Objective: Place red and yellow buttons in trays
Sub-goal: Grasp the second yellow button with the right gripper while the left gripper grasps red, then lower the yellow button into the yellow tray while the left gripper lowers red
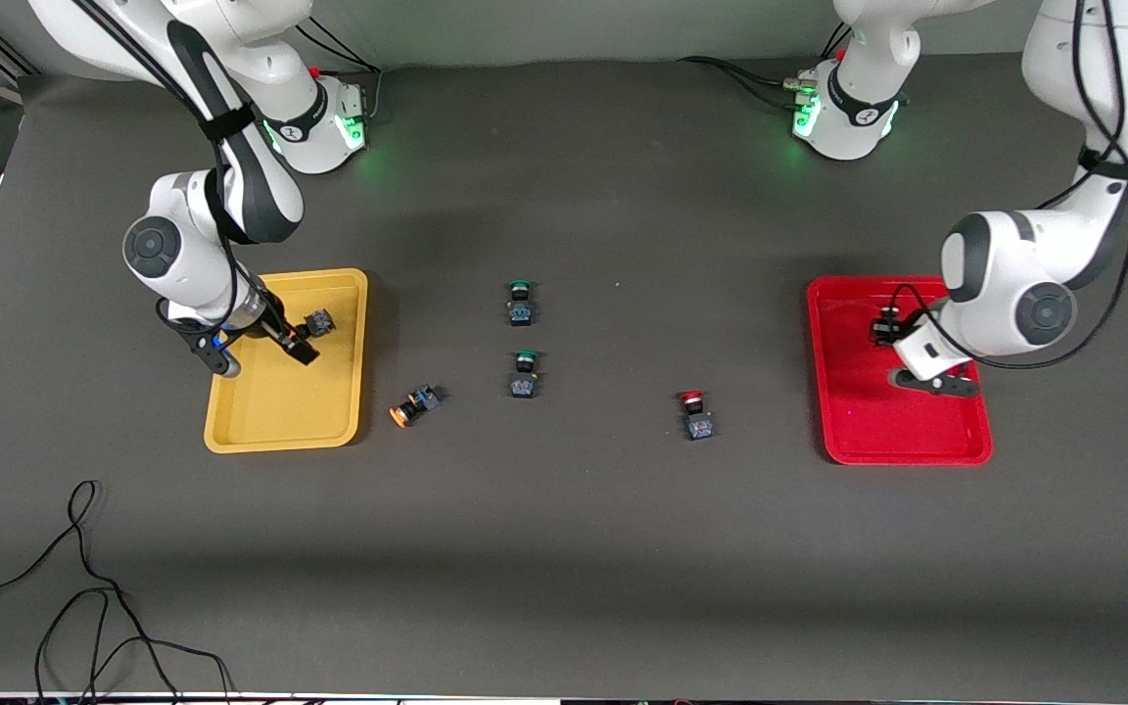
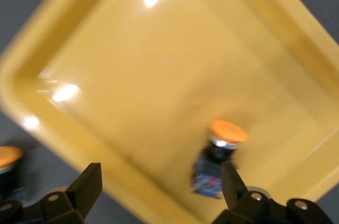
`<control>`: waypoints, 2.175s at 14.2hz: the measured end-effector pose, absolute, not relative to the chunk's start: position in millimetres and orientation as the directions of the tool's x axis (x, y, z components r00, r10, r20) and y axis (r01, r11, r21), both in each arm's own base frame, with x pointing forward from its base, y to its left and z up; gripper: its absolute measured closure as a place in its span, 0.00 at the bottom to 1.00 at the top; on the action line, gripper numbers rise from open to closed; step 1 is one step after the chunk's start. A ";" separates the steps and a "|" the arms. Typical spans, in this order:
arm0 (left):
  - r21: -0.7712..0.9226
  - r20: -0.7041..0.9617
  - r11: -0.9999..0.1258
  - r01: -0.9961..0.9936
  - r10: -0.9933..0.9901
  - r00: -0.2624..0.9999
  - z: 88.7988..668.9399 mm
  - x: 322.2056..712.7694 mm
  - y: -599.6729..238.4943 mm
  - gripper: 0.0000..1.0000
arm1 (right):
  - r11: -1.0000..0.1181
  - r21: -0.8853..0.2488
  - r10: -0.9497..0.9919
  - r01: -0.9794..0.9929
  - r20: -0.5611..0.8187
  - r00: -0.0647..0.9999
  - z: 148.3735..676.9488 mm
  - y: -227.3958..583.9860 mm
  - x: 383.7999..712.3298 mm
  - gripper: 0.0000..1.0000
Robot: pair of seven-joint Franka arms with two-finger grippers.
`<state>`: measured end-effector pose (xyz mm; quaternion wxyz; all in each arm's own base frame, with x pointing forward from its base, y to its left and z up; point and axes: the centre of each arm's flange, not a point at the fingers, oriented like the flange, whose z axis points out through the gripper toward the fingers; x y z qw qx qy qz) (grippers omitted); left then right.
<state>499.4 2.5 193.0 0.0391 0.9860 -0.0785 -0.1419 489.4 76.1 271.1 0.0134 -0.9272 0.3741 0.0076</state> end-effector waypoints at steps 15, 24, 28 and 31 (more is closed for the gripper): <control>0.157 -0.120 -0.982 0.105 0.087 0.989 247.2 624.9 -277.6 0.00 | -0.634 0.031 -0.773 -0.773 -0.079 0.630 192.9 227.3 571.1 0.00; 0.170 -0.107 -0.979 0.109 0.092 0.990 182.1 620.2 -303.3 0.32 | -0.630 0.010 -0.775 -0.777 -0.072 0.627 181.0 226.0 572.7 0.68; 0.135 -0.149 -0.984 0.119 0.098 0.984 202.1 622.8 -292.6 0.59 | -0.617 0.043 -0.786 -0.786 -0.083 0.612 236.8 198.8 583.2 0.68; 0.064 -0.231 -0.989 0.134 0.116 0.966 285.4 631.1 -239.8 0.59 | -0.647 0.068 -0.761 -0.760 -0.128 0.636 306.5 145.2 583.8 0.68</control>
